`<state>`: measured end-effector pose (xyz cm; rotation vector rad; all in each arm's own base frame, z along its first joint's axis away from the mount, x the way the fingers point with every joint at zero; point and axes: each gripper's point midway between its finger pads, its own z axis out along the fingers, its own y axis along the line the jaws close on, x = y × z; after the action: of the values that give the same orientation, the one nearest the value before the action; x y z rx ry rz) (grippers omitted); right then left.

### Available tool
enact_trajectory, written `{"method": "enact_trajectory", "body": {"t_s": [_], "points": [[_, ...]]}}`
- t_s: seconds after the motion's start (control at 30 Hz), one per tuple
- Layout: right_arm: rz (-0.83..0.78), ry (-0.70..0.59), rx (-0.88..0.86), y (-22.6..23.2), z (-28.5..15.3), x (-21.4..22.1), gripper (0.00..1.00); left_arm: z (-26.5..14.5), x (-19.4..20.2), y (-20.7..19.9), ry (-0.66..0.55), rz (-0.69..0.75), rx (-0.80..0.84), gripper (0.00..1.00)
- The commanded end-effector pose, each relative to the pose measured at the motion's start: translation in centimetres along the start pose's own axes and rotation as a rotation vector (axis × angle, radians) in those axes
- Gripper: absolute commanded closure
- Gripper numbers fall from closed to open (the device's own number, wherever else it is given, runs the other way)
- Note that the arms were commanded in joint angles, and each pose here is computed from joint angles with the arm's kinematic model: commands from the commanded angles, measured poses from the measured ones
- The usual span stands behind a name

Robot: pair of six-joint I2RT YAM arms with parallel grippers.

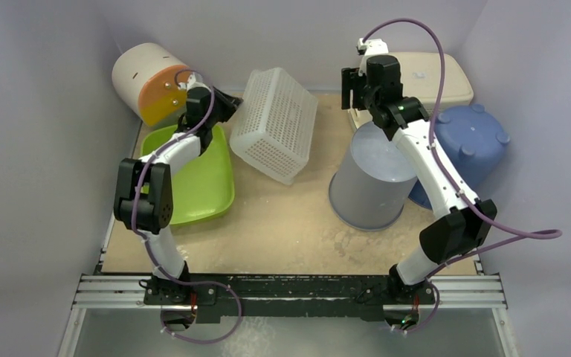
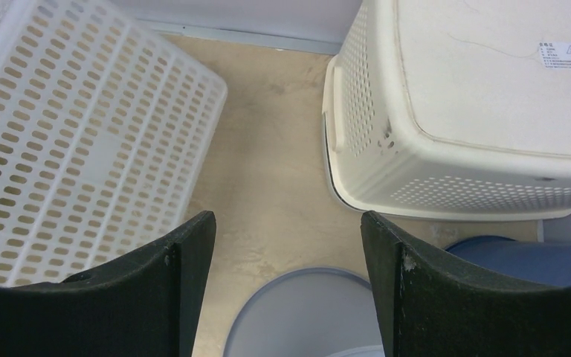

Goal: Turn the large container upside down

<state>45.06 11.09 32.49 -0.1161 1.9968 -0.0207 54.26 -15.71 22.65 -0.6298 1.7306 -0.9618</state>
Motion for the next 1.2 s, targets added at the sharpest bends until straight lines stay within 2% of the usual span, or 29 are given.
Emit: {"method": "enact_trajectory", "body": {"t_s": [0.0, 0.1, 0.3, 0.7, 0.87, 0.93, 1.07, 1.17], "points": [[0.011, -0.044, -0.012, 0.1, 0.6, -1.2, 0.26, -0.8, 3.2, 8.1, 0.15, 0.199, -0.311, 1.0], [0.012, -0.035, -0.008, -0.1, 0.8, -0.7, 0.26, -1.1, 3.4, 9.8, 0.18, 0.26, -0.375, 1.0], [0.016, -0.025, -0.005, -0.3, 1.2, -0.3, 0.26, 0.1, 5.4, 10.0, 0.228, 0.248, -0.353, 1.0], [0.017, -0.027, 0.003, -0.7, 1.0, -0.4, 0.26, 3.6, 12.7, 6.2, 0.361, 0.291, -0.258, 1.0], [0.019, -0.023, 0.003, -0.9, 1.1, -0.2, 0.26, 5.0, 16.3, 3.0, 0.431, 0.281, -0.132, 1.0], [0.02, -0.023, 0.0, -0.8, 1.2, -0.2, 0.26, 5.3, 16.5, 2.2, 0.435, 0.292, -0.113, 1.0], [0.019, -0.027, 0.0, -0.9, 1.0, -0.2, 0.26, 4.5, 14.3, 2.0, 0.394, 0.375, -0.163, 0.8], [0.019, -0.029, -0.004, -0.9, 0.8, -0.1, 0.25, 3.5, 11.1, 1.5, 0.338, 0.434, -0.202, 0.57]]}}
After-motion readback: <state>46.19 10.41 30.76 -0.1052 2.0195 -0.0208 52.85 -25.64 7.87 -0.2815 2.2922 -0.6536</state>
